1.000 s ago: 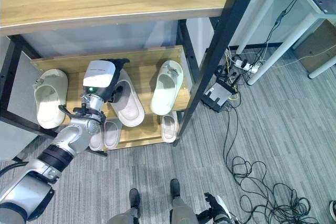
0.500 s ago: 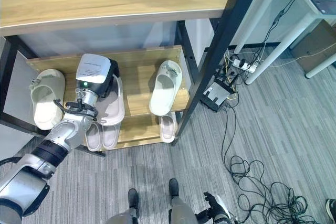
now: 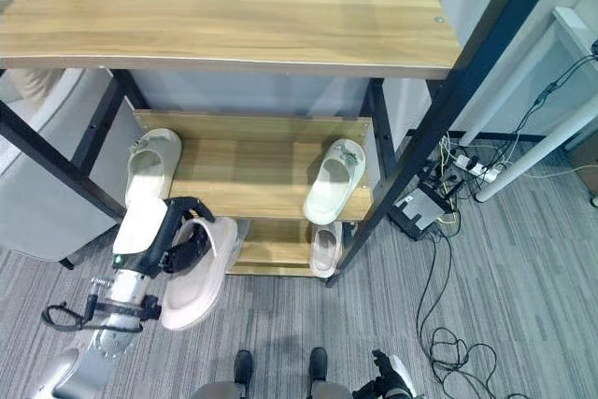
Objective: Arrange the slippers neatly on the shoe rack.
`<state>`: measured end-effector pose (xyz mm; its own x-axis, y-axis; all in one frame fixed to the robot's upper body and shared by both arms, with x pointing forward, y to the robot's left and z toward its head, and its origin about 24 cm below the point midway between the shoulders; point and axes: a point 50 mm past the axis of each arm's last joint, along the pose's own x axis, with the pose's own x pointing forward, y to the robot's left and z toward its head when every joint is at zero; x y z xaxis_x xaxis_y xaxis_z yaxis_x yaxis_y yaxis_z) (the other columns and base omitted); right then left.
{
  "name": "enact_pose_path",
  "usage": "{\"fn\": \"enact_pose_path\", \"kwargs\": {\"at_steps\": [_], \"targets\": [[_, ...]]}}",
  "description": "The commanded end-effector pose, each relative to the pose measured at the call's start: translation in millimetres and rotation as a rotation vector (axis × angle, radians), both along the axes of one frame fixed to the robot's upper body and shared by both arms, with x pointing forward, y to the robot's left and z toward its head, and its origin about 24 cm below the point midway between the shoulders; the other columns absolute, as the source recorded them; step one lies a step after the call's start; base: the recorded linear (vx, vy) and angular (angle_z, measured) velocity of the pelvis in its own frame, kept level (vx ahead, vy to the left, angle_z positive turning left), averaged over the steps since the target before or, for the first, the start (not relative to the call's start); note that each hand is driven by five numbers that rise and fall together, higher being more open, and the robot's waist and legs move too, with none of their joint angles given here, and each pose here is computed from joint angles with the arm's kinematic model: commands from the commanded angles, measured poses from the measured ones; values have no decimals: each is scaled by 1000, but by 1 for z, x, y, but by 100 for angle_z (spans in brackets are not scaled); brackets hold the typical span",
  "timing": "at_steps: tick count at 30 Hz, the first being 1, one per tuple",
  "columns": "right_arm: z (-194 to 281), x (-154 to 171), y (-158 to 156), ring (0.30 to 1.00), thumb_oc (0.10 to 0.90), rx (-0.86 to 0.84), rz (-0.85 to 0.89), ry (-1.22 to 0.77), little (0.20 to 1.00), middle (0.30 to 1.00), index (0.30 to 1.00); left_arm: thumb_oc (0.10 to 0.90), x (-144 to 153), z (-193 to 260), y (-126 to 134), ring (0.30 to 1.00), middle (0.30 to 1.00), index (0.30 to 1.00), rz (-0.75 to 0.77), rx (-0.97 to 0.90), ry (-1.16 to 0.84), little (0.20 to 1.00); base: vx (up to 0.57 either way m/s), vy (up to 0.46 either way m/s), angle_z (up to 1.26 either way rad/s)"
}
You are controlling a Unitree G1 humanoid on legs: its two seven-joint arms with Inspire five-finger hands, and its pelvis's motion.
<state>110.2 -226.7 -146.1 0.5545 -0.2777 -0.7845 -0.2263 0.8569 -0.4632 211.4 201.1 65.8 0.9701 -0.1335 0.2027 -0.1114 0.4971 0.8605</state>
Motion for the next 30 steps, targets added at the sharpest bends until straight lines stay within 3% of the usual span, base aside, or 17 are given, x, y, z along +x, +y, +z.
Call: {"fn": "enact_pose_path", "kwargs": {"at_steps": [1,5,13,15,21,26,30], "targets": [[1,8,7,900,800,22,-1,-39,900,900,900,400,18,35,-23,300,300,300,-124,-90,-184,300,-20,-19,12],[1,7,5,900,800,14,-12,-42,900,900,900,400,24,17,-34,300,300,300,-162,-78,-101,300,-38,-46,1],[24,55,-3,900,800,-33,-13,-233,900,900,900,400,75,17,-83,300,300,300,-256,96,-236,300,-191,-46,5],[37,74,5,900,800,-72,83,-329,900,900,900,400,88,25,-93,300,300,300,-231,138,-301,300,-119,9,-2],[63,102,11,900,800,-193,188,-507,900,900,900,400,103,41,-95,300,300,300,-98,127,-443,300,-88,16,-13],[100,139,21,900,800,-297,230,-729,900,900,900,400,113,72,-86,300,300,300,38,131,-647,300,-22,36,-17],[121,164,24,900,800,-388,300,-796,900,900,900,400,123,105,-80,300,300,300,115,144,-793,300,-41,38,-3]]}}
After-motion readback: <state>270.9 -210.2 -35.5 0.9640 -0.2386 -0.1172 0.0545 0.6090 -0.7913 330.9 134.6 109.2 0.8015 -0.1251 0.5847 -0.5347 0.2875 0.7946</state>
